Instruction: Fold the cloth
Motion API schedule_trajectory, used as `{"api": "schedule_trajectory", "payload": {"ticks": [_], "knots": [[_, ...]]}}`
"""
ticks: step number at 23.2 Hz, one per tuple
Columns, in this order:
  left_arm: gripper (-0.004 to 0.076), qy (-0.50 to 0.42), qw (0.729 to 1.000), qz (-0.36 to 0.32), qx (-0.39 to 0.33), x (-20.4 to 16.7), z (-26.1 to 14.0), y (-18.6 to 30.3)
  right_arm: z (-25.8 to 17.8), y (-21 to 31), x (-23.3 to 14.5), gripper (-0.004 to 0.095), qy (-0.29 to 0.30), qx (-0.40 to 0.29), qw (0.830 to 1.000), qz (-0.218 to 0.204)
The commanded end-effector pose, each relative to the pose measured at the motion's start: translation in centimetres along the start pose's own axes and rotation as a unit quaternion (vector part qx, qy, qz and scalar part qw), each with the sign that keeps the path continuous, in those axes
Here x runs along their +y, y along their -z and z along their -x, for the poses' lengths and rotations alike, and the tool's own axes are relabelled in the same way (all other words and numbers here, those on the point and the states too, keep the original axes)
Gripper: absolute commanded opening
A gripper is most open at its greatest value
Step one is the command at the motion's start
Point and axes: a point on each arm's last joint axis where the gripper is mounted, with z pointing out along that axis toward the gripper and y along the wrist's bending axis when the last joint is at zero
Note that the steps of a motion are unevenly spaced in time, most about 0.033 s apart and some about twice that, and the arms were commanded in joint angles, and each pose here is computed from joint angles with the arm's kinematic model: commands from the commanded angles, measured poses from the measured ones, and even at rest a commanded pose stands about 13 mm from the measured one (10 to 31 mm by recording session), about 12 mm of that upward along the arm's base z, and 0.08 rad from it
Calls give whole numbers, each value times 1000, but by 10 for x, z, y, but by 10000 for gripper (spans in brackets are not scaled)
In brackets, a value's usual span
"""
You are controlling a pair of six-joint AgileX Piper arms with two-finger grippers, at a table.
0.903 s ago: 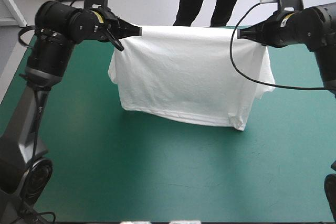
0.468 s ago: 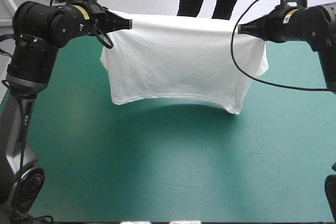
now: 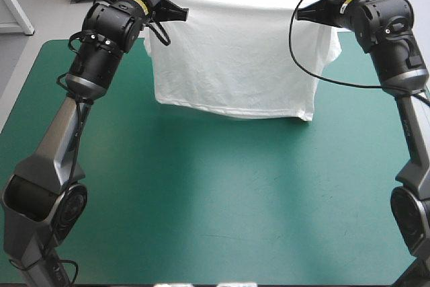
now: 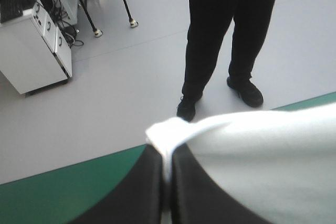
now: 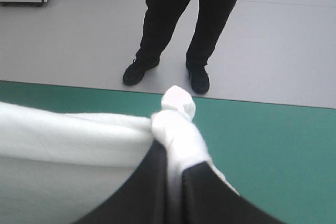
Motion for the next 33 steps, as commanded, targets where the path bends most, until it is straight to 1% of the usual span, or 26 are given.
{"api": "schedule_trajectory", "payload": {"ticks": [1,4,6,7,8,9,10,11,14,16,17,18,20,21,23,24,27,33], "knots": [[-10,17,995,13,-99,17,30,22,34,25,-8,-17,2,-107,994,-10],[-10,33,995,18,-90,27,26,12,40,23,-7,-17,-6,-118,993,-9],[-10,57,995,12,-77,35,21,7,37,18,-7,-17,-7,-102,995,-10],[-10,77,996,5,-49,39,14,0,27,10,-5,-17,-15,-59,998,-7],[-10,83,996,4,-25,39,7,-5,21,3,-4,-17,-18,-30,999,-4],[-10,86,996,8,34,39,-9,-17,7,-10,-1,-17,-26,27,999,2],[-10,85,994,10,71,37,-19,-24,0,-17,0,-17,-29,54,998,5],[-10,87,988,9,131,32,-37,-37,-15,-31,4,-17,-37,109,993,13],[-10,107,975,-18,192,21,-57,-53,-37,-49,9,-17,-45,173,984,25],[-10,104,960,-26,259,15,-77,-56,-64,-60,12,-17,-38,242,969,25],[-10,101,954,-25,280,14,-84,-58,-74,-65,13,-17,-39,264,963,30],[-10,100,950,-26,296,13,-91,-57,-84,-68,16,-17,-40,282,958,44],[-10,93,943,-34,319,6,-107,-56,-106,-70,24,-17,-30,317,946,59],[-10,85,938,-37,333,0,-120,-54,-116,-69,27,-17,-21,327,943,60],[-10,81,937,-48,337,-12,-144,-34,-136,-57,32,-17,-7,334,940,61],[-10,88,935,-51,340,-18,-162,-22,-150,-50,36,-17,-2,339,938,65],[-10,88,937,-66,333,-23,-182,7,-172,-31,38,-17,-4,350,934,71],[-10,105,918,-71,377,-22,-214,46,-217,1,36,-17,-10,393,917,71]]}}
